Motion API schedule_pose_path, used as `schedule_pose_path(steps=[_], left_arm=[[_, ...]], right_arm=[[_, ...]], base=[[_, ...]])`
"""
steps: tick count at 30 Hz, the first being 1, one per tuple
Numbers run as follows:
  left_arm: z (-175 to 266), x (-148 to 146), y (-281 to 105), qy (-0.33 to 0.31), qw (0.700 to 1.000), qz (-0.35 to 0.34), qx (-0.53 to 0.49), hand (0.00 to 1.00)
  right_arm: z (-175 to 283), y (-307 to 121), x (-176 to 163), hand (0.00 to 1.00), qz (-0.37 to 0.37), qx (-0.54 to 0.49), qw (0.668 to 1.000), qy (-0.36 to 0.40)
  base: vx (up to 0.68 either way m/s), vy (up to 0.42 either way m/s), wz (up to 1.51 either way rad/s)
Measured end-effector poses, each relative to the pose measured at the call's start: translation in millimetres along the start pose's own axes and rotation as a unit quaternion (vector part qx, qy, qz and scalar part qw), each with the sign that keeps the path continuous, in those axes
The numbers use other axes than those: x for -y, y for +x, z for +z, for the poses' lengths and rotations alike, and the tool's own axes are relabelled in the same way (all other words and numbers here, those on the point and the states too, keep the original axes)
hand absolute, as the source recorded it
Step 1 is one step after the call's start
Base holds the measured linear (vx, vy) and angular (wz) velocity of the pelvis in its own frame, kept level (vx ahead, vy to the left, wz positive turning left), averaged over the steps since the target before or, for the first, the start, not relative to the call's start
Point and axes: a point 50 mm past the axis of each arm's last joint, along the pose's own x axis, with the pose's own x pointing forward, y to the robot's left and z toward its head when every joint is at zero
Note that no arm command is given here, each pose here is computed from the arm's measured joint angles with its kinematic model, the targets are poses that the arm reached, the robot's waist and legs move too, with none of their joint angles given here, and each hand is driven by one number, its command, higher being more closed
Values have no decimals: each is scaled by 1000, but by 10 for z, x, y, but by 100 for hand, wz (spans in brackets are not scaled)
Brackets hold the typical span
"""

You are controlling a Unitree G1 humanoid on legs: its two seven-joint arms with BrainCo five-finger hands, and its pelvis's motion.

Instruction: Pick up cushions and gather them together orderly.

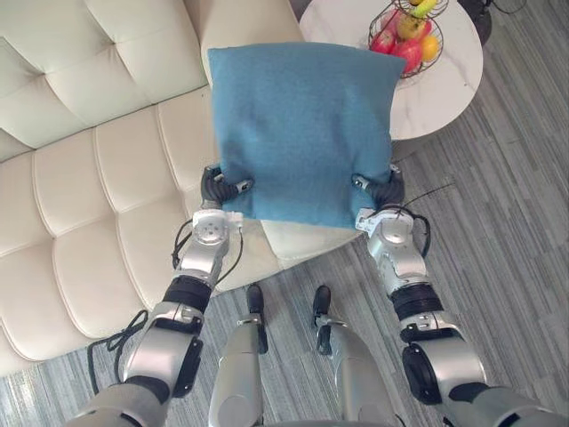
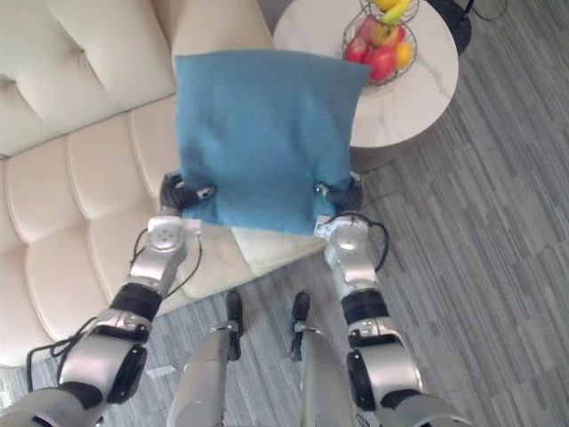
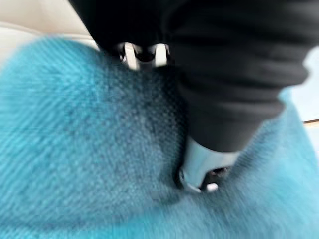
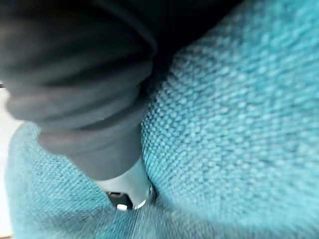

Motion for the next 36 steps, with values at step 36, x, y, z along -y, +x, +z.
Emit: schedule_pose_path(steps=[36], left_arm=[[-702,-150,-1831,-142,985,-6,-102,100]], right_arm=[[-587,-1617,381,100,55,-55,997,13]], base=[[47,19,18]])
